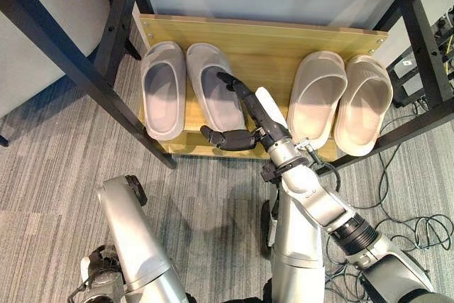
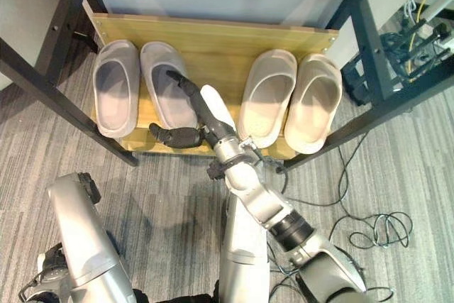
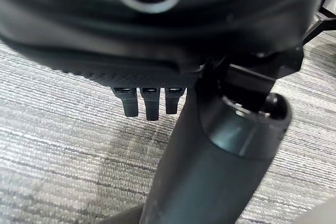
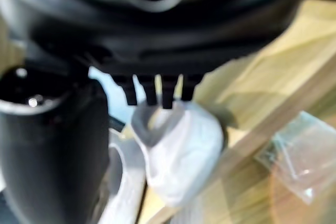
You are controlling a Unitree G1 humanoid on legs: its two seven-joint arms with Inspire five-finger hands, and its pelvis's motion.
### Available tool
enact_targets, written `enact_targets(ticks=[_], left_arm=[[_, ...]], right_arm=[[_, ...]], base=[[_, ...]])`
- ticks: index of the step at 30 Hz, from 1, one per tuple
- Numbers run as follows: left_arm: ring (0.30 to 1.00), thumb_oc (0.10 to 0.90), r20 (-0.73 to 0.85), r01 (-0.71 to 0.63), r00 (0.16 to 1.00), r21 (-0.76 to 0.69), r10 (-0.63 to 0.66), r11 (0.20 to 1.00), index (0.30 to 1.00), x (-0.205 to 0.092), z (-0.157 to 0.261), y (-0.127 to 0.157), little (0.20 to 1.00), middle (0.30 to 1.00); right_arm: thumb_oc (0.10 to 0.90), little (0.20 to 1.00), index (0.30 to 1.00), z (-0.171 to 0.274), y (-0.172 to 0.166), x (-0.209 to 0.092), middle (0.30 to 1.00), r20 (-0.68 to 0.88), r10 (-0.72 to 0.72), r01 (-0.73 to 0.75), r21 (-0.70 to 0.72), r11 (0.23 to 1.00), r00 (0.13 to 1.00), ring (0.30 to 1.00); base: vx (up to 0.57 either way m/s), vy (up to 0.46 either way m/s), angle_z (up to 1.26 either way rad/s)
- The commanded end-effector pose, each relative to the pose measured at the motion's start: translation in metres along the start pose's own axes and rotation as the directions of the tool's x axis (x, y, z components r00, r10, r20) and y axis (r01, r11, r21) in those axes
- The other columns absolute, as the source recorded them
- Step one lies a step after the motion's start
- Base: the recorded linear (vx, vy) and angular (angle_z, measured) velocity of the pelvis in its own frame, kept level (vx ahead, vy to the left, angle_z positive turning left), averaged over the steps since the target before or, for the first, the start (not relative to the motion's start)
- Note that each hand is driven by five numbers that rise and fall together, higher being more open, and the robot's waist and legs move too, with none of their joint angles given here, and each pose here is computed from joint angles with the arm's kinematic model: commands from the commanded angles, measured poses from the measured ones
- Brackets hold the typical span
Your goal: Arrange the slippers neatly on the shoe rack.
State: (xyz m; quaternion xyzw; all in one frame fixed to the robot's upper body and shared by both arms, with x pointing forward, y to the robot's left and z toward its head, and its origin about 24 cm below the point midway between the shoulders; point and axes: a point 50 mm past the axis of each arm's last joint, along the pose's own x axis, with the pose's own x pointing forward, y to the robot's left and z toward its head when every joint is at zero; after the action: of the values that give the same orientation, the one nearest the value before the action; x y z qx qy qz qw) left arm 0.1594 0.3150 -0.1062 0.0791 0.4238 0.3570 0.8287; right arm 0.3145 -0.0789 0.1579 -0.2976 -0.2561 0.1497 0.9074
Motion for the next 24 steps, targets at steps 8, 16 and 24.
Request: enact_targets(ticks=[8,16,24], left_arm=[[0.900,0.800,0.008,0.107,0.994,-0.043,-0.107,0.993,0.900,-0.012,0.001,-0.040,0.900,0.900],[0.900,0.800,0.027,0.100,0.995,-0.027,-0.099,0.995,0.900,-0.015,-0.002,-0.042,0.900,0.900],[0.900,0.800,0.033,0.098,0.995,0.001,-0.098,0.995,0.900,-0.018,-0.008,-0.046,0.900,0.900]], right_arm=[[0.800,0.900,0.900,0.076,-0.035,-0.007,0.900,0.407,-0.131,0.208,-0.151,0.966,0.904,0.900],[0.800,0.900,0.900,0.095,-0.046,-0.034,0.900,0.521,-0.266,0.348,-0.062,0.936,0.811,0.900],[0.800,0.900,0.900,0.103,-0.052,-0.043,0.900,0.578,-0.323,0.413,-0.026,0.910,0.749,0.900]], base=[[0.00,0.000,0.00],[0.00,0.000,0.00],[0.00,0.000,0.00]])
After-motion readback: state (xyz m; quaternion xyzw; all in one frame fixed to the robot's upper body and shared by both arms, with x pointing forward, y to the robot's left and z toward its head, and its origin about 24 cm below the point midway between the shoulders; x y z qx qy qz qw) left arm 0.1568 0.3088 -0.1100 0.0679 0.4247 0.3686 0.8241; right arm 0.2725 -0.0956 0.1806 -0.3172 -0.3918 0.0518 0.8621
